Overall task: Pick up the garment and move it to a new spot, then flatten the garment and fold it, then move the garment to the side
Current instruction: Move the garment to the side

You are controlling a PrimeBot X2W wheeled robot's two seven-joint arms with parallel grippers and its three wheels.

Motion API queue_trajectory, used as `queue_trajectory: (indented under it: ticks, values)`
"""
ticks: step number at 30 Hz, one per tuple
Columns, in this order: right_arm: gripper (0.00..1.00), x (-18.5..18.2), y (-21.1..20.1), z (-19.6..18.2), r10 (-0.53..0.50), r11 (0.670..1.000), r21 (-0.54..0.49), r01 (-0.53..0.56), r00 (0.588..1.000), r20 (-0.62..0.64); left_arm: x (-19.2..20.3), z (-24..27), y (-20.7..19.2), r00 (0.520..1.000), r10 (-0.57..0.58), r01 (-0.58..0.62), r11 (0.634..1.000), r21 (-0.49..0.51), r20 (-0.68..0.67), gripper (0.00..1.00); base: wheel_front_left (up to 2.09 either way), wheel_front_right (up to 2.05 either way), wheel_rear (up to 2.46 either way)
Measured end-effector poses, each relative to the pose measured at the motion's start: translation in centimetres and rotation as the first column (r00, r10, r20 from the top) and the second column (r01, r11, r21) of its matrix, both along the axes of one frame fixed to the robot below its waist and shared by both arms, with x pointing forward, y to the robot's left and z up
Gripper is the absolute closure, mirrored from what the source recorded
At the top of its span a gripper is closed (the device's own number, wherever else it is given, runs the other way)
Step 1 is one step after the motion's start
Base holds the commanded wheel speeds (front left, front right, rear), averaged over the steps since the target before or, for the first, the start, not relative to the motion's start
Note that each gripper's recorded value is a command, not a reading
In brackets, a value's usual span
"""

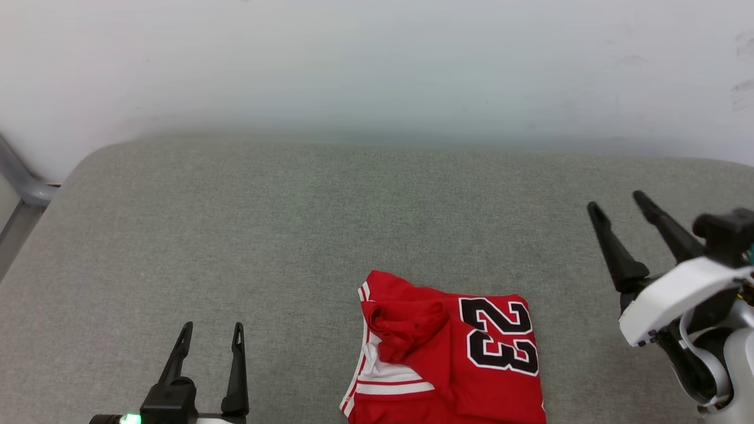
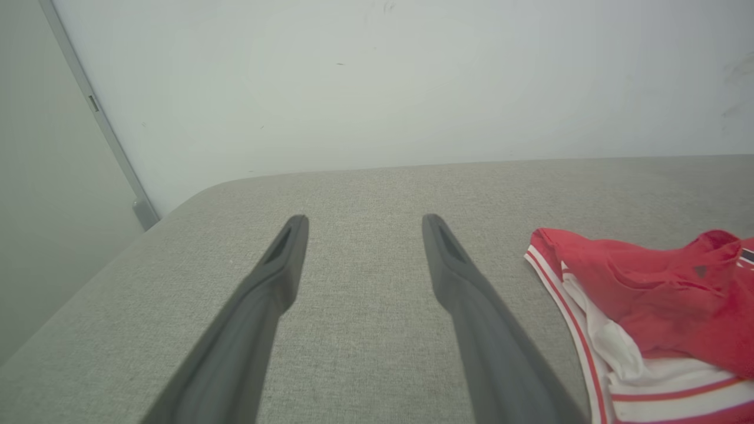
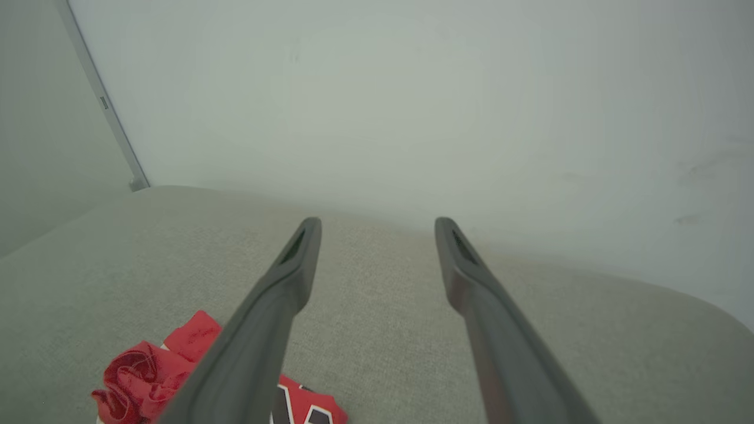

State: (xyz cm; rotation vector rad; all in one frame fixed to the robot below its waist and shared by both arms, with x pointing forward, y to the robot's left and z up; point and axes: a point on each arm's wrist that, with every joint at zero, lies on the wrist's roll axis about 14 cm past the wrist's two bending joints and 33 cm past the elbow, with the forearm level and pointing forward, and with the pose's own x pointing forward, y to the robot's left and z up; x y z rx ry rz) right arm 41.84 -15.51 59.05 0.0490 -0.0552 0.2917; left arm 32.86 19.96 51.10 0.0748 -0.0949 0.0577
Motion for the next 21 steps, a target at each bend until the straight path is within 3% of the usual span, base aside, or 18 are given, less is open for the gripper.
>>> queue_trajectory:
  ticks: [4,8,15,21]
  values:
    - [0.0,0.2,1.6,-3.9,0.092,0.994,-0.029,-0.103,0.96,-0.263,0.3,-0.1,0.2,1.0,0.006,-0.006,1.0,0.0,-0.005,0.0,0.0,0.0,0.0]
    - [0.0,-1.2,2.6,-8.7,0.151,0.975,-0.063,-0.212,0.845,-0.514,0.6,-0.2,0.5,1.0,0.012,-0.012,1.0,0.001,-0.009,0.0,0.0,0.0,0.0]
    - [0.0,-3.1,3.6,-14.1,0.192,0.958,-0.004,-0.285,0.657,-0.729,0.9,-0.5,1.0,0.999,0.032,-0.032,0.999,-0.001,-0.021,0.0,0.0,0.0,0.0]
    - [0.0,-4.1,4.6,-17.6,0.209,0.948,0.03,-0.318,0.547,-0.811,1.2,-1.2,1.3,0.998,0.047,-0.047,0.999,-0.002,-0.044,0.0,0.0,0.0,0.0]
